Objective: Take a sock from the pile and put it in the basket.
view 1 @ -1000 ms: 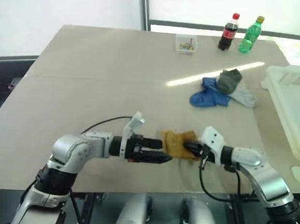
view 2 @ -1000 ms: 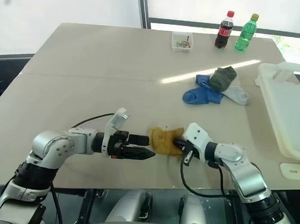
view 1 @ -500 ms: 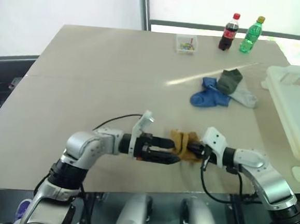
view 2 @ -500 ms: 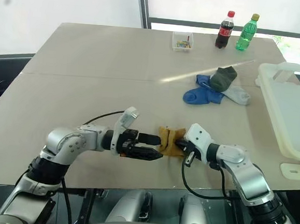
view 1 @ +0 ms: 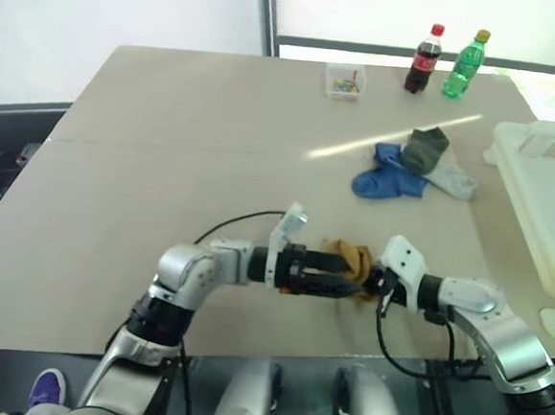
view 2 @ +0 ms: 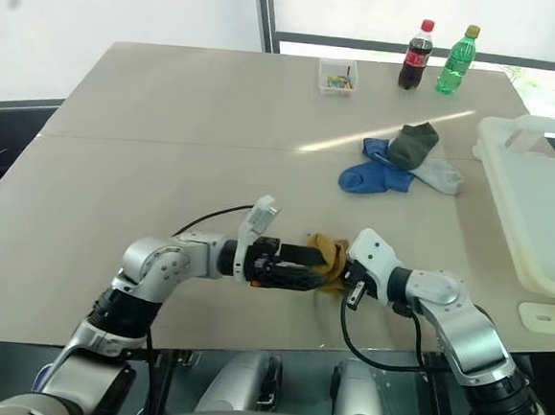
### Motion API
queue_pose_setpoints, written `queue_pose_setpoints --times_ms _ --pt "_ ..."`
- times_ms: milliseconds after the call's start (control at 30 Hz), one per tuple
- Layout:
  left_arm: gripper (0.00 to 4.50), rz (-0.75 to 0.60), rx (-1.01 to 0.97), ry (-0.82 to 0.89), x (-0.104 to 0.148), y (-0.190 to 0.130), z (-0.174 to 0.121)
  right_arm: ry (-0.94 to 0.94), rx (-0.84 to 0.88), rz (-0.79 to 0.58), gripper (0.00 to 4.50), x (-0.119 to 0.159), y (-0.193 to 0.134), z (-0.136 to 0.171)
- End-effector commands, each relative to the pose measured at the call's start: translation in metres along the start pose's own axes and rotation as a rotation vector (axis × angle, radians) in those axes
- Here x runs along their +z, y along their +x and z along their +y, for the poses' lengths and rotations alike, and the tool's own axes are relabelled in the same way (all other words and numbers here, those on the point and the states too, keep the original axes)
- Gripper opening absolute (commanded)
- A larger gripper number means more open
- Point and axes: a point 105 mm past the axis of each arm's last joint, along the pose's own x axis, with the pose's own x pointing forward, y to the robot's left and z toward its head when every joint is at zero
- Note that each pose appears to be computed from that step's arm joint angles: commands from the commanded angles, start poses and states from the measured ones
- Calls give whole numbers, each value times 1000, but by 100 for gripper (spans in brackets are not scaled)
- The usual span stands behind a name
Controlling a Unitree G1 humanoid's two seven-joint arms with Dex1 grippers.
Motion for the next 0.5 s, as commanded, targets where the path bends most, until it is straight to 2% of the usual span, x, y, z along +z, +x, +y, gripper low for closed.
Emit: queue_pose_setpoints --times_ms 33,500 --pt "450 -8 24 29 2 6 4 -17 -18 -14 4 6 -3 -1" --pt "450 -58 51 -3 1 18 15 -38 -48 -83 4 24 -19 -5"
